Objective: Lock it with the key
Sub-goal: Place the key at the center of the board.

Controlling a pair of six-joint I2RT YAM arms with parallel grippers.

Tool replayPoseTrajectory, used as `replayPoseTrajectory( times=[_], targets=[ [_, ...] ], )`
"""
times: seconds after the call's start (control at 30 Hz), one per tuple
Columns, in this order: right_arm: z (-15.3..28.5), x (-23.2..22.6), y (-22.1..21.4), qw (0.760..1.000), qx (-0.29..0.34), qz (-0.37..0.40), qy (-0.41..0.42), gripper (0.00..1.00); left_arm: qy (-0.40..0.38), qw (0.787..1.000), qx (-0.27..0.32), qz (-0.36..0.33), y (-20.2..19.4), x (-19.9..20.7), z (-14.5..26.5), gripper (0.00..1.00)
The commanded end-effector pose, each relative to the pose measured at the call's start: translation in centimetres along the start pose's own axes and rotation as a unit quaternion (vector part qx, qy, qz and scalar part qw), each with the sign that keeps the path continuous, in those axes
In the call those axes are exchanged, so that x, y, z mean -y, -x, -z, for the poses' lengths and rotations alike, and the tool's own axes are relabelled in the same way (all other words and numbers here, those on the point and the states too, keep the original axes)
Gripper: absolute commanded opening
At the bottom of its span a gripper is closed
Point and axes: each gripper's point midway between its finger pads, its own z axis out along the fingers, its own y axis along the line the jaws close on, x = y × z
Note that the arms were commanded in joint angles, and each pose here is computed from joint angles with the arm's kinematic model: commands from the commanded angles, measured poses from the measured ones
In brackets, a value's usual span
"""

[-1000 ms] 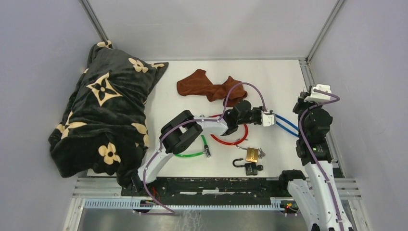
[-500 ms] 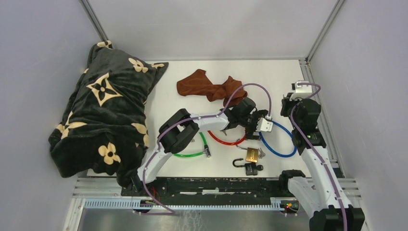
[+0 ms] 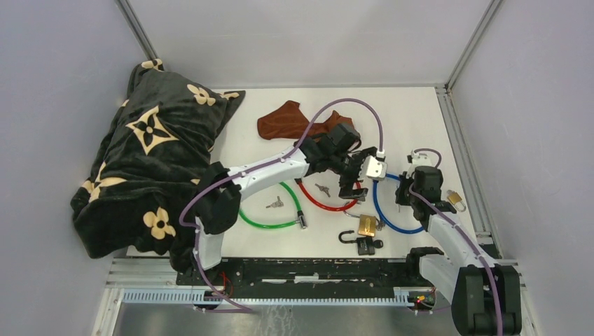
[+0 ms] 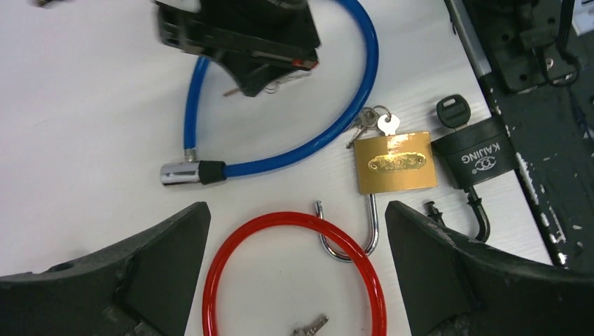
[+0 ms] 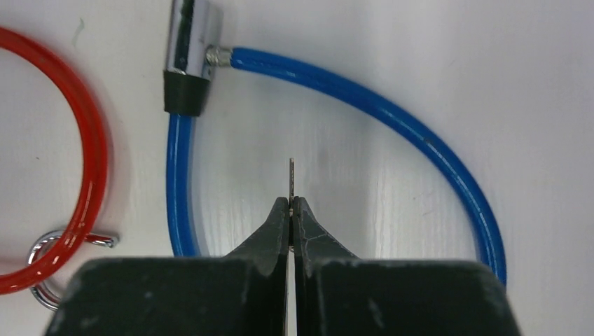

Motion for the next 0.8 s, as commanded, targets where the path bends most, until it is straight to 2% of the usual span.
replayPoseTrajectory(
  times=[0.0,0.03,0.07,0.13,0.27,0.37,0.43,0.53,0.67,0.77],
  targets=[
    [-0.7,0.2,-1.1,1.0,-0.013,-0.022,-0.006,0.0,0.071,0.993,-0.003,0.097,2.1,-1.1,4.8,1.0],
    [-0.8,0.2,-1.4,1.0,-0.02,-0.022,-0.008,0.08,0.089,0.989,0.0,0.117,2.4,-1.6,5.8,1.0],
    [-0.7,0.3,-1.6,0.999,-0.024,-0.02,-0.009,0.24,0.108,0.985,0.004,0.132,2.8,-2.1,6.9,1.0],
    [-0.5,0.2,-1.1,1.0,-0.023,-0.016,-0.008,0.4,0.14,0.977,0.012,0.162,3.2,-2.9,9.0,1.0],
    [0.5,-0.3,0.8,1.0,-0.002,-0.007,0.004,0.59,0.197,0.962,0.014,0.191,2.5,-2.8,12.7,1.0],
    [1.8,-2.0,1.7,1.0,-0.011,0.012,0.025,0.64,0.234,0.948,0.033,0.212,1.6,-1.7,15.0,1.0],
    [2.7,-3.8,1.6,0.999,-0.017,0.027,0.042,0.65,0.269,0.935,0.068,0.22,1.3,-0.9,17.4,1.0],
    [3.8,-6.5,-0.1,0.997,-0.038,0.053,0.047,0.62,0.325,0.911,0.14,0.212,1.2,0.0,20.2,1.0],
    [5.1,-9.4,-2.9,0.994,-0.063,0.053,0.066,0.63,0.365,0.881,0.197,0.228,-0.8,2.8,22.5,1.0],
    [5.5,-9.6,-4.0,0.996,-0.065,0.043,0.052,0.76,0.385,0.859,0.243,0.235,-1.4,4.9,24.1,1.0]
  ],
)
